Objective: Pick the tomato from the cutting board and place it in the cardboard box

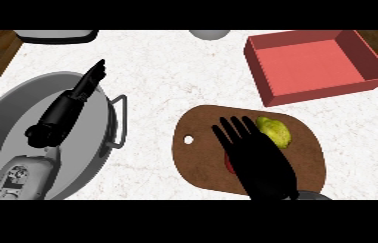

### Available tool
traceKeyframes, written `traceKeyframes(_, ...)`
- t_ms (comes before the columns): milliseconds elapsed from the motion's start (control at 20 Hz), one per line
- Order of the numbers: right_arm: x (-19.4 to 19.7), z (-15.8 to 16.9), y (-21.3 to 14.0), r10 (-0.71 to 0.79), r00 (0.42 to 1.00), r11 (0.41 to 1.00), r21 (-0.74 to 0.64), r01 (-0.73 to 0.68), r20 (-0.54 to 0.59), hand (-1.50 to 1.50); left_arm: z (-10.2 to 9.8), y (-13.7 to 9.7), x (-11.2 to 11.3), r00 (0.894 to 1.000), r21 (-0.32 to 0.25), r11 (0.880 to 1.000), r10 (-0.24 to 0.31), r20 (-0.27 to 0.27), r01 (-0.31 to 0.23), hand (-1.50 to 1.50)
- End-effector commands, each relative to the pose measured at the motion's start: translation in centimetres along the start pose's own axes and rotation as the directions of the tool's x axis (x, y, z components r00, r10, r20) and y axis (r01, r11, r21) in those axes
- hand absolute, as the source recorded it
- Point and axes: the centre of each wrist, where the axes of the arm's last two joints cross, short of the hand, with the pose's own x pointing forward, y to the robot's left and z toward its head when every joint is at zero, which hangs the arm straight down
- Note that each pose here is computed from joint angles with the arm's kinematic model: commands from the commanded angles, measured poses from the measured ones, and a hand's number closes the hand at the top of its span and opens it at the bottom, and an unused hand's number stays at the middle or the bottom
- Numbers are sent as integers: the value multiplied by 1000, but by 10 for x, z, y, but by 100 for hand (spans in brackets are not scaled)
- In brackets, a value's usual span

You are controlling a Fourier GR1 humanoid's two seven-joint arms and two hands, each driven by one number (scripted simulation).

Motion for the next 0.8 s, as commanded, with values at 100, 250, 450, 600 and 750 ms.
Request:
traceKeyframes(100,14,-15,7,-19,1000,1000,10,19,25,-150,2,-11,7,1000,1,1000,-4,7,4,0)
traceKeyframes(250,-18,-26,27,-13,1000,999,33,12,25,-150,-5,-7,10,1000,7,1000,3,-1,-3,0)
traceKeyframes(450,-5,-14,18,-5,1000,999,34,6,-28,-150,2,-4,18,1000,9,1000,-7,4,7,0)
traceKeyframes(600,-24,-29,26,25,998,999,33,-23,-56,-150,2,-3,-11,1000,1,1000,-20,7,20,0)
traceKeyframes(750,-1,-25,41,21,998,999,33,-20,-57,-150,0,-14,-6,1000,-5,1000,-25,7,25,0)
